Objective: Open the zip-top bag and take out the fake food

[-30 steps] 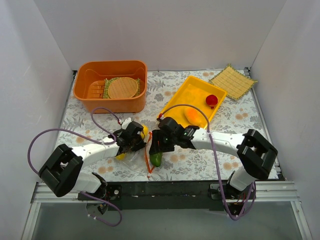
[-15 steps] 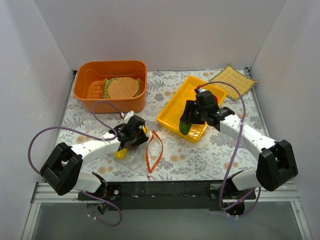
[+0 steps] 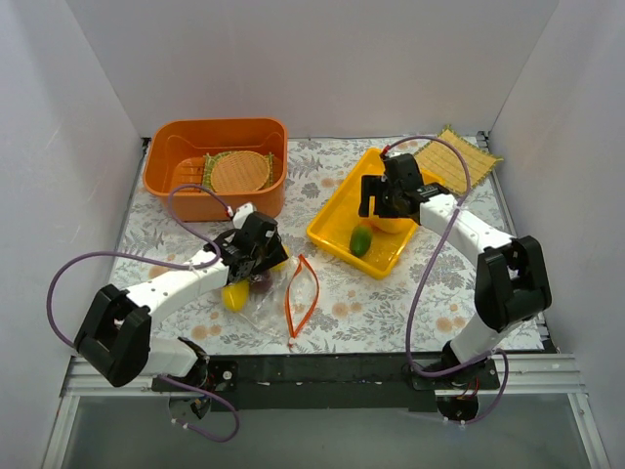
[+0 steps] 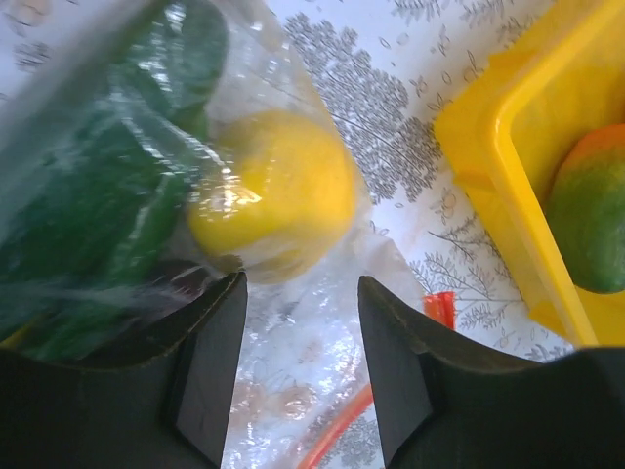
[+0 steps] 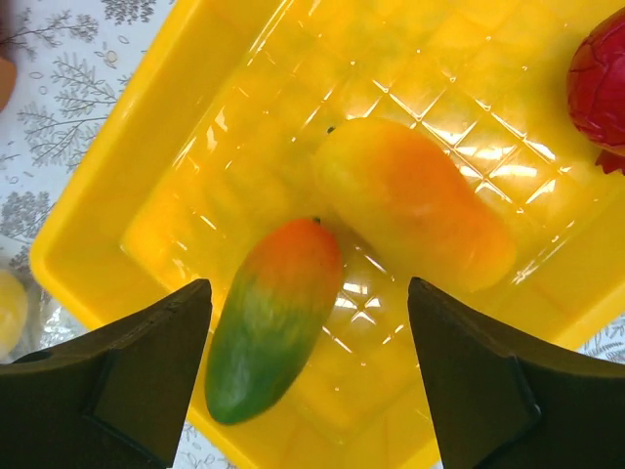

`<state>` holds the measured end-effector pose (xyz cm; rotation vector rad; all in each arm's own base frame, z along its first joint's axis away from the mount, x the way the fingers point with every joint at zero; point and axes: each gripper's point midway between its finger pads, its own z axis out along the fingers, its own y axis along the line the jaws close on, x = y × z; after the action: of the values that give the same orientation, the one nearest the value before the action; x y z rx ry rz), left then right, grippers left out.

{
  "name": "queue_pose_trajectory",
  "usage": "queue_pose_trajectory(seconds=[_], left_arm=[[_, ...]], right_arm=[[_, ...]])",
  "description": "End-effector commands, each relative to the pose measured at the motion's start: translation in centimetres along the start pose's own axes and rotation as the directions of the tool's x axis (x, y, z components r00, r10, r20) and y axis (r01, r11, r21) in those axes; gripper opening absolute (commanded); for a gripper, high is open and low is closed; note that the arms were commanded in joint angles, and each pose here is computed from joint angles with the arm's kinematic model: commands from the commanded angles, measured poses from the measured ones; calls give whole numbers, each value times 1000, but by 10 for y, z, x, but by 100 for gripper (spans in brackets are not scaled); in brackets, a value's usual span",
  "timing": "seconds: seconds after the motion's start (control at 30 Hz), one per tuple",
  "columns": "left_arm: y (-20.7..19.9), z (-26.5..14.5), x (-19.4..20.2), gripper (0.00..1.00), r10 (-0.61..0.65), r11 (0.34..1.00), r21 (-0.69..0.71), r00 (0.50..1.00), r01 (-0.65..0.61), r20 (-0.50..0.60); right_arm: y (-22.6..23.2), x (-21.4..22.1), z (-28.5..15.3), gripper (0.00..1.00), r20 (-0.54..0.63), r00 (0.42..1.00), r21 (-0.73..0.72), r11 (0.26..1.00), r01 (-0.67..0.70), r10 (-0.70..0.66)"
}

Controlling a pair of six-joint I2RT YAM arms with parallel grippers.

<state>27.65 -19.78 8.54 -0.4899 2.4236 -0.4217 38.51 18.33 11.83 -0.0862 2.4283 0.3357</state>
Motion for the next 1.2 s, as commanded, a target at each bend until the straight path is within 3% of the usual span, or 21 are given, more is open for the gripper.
queue_pose_trajectory(seconds=[0.0, 0.07, 0.1, 0.17, 0.2, 0.3, 0.47, 0.8, 1.03, 1.17], left_arm=[[21, -20, -29, 49, -4, 997, -75, 996, 11, 93], [33, -24, -30, 46, -5, 993, -115, 995, 17, 100], [37, -25, -32, 45, -4, 992, -127, 994, 18, 109], [44, -27, -33, 37, -9, 989, -148, 993, 26, 116], [46, -28, -35, 34, -2, 987, -157, 993, 21, 121], [54, -29, -36, 24, 25, 981, -193, 992, 0, 123], [73, -14, -18, 8, 64, 965, -258, 996, -45, 65], [94, -2, 12, 3, 19, 961, -277, 1000, -16, 12], [76, 1, 23, 3, -47, 984, -171, 999, 44, -12], [57, -4, 17, 4, -41, 994, -104, 999, 39, -12]], right_arm=[[17, -11, -46, 85, 63, 998, -55, 998, -4, 7], [38, 28, -50, 75, -8, 1000, -178, 984, -18, 16], [50, 28, -62, 62, 23, 999, -238, 971, -20, 26], [78, 70, -67, 44, -61, 998, -326, 945, -39, 20], [89, 80, -73, 31, -74, 997, -361, 931, -42, 16], [131, 123, -86, 23, -156, 988, -490, 867, -89, 13], [182, 149, -95, 20, -194, 981, -622, 771, -134, 14], [218, 174, -68, 20, -267, 964, -670, 717, -191, 8], [237, 189, -62, 39, -301, 953, -676, 713, -187, -35], [240, 197, -62, 42, -326, 945, -677, 706, -209, -33]])
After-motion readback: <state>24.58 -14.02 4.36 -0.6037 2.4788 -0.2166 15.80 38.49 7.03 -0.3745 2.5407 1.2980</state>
